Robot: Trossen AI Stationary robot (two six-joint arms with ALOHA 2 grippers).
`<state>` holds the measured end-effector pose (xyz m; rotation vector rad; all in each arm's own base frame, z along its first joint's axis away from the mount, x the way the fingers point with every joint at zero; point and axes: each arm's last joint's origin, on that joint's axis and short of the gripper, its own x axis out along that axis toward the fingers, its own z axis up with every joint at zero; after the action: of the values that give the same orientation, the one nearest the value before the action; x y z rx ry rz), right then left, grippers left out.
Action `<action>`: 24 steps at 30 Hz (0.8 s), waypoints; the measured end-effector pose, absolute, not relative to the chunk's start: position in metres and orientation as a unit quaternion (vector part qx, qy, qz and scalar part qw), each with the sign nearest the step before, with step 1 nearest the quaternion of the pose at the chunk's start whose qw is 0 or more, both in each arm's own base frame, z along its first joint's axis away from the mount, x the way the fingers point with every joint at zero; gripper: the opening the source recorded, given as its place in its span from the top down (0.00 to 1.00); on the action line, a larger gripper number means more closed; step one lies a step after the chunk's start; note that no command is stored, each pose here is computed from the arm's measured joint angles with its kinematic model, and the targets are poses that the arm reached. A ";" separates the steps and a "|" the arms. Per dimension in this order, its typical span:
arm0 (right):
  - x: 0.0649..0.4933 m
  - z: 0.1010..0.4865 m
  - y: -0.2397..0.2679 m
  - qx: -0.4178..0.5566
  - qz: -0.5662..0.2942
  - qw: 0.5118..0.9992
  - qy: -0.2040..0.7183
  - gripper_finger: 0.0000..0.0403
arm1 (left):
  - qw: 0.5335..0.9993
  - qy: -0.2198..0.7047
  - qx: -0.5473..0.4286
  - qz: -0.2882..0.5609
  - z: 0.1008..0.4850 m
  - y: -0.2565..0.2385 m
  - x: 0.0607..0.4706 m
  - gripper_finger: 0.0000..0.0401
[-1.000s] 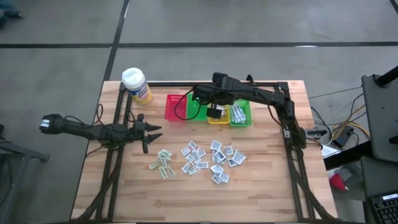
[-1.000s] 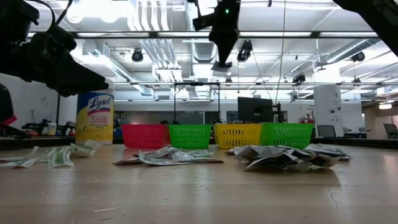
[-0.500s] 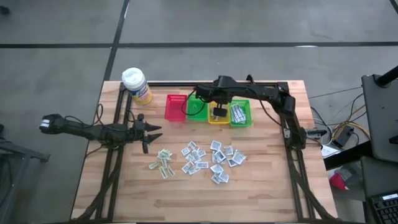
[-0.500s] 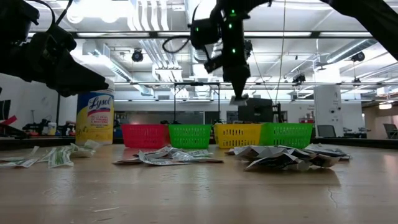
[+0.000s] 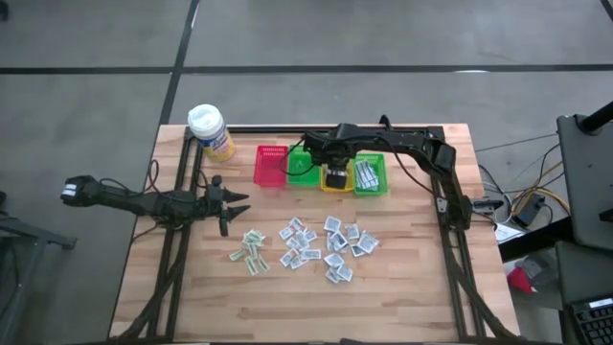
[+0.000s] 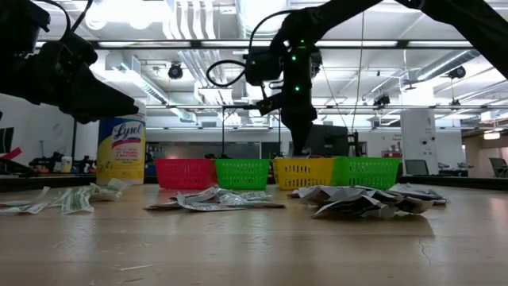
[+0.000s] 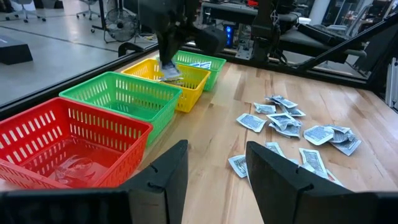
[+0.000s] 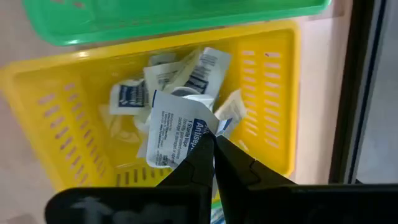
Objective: Pick & Place First Aid Supplies
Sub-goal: Put the blue alcohol pad into the yellow bin
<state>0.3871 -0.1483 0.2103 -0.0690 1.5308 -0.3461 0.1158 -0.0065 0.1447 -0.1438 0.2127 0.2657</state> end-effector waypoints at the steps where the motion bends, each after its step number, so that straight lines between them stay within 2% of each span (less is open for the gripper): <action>1: 0.387 0.210 -0.150 -0.031 -0.156 0.707 0.689 0.98 | 0.983 0.105 -0.072 0.132 0.145 -0.006 0.116 0.61; 12: 0.383 0.208 -0.170 0.017 -0.134 0.733 0.667 0.98 | 0.983 0.106 -0.071 0.132 0.145 -0.006 0.116 0.61; 24: 0.381 0.206 -0.174 0.022 -0.137 0.732 0.667 0.98 | 0.983 0.105 -0.073 0.132 0.145 -0.006 0.116 0.61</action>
<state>0.3813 -0.1744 0.2062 0.0494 1.4688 -0.3008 0.1158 -0.0065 0.1447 -0.1475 0.2118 0.2660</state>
